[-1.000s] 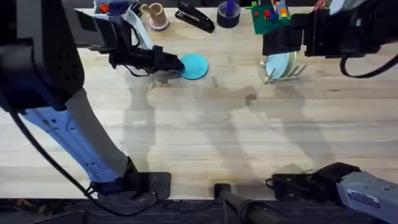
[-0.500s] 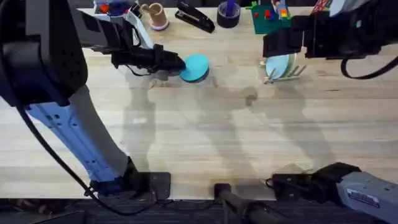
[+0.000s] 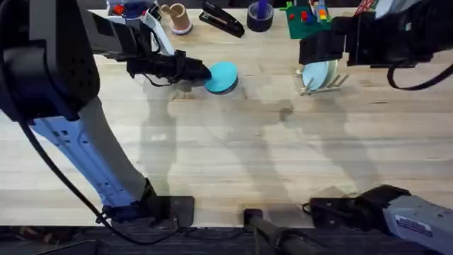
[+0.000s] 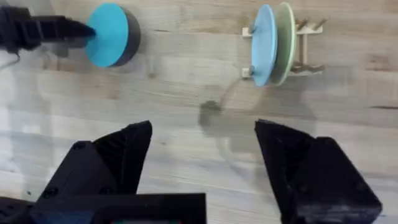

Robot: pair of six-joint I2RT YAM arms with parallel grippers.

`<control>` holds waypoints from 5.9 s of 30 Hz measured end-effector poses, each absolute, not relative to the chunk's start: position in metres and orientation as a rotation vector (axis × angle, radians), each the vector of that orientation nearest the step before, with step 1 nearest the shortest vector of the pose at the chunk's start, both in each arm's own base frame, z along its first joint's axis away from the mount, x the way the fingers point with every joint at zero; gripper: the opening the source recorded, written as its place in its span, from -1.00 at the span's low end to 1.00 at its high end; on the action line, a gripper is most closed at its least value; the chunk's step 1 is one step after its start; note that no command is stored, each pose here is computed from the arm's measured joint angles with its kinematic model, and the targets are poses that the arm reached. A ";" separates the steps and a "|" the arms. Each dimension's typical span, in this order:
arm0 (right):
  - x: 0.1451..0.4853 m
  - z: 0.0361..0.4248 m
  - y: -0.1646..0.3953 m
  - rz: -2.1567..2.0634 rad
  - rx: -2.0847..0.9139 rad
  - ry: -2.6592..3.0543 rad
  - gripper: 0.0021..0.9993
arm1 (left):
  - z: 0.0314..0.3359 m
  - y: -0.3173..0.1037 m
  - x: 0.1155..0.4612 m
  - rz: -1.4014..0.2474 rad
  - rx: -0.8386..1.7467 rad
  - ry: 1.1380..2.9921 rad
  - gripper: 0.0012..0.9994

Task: Pick up the plates from the table one by one and place each into a slot on the dish rack.

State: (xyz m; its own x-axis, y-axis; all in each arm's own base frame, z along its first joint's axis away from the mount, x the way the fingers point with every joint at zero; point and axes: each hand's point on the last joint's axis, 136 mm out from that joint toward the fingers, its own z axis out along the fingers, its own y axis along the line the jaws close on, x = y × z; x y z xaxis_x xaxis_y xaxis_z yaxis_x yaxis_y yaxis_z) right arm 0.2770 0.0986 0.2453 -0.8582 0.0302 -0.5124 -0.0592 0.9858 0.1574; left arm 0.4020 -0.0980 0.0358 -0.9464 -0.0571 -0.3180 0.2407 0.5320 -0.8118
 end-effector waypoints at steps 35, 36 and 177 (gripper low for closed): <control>0.327 0.157 0.215 0.668 0.252 2.771 0.99 | 0.035 -0.104 0.403 -1.357 0.172 2.486 -0.93; 0.329 0.155 0.219 0.676 0.255 2.772 0.99 | 0.035 -0.104 0.403 -1.357 0.172 2.486 -0.93; 0.273 0.290 0.077 0.039 -0.172 2.586 -0.94 | 0.261 -0.129 0.291 -0.351 0.775 2.259 0.95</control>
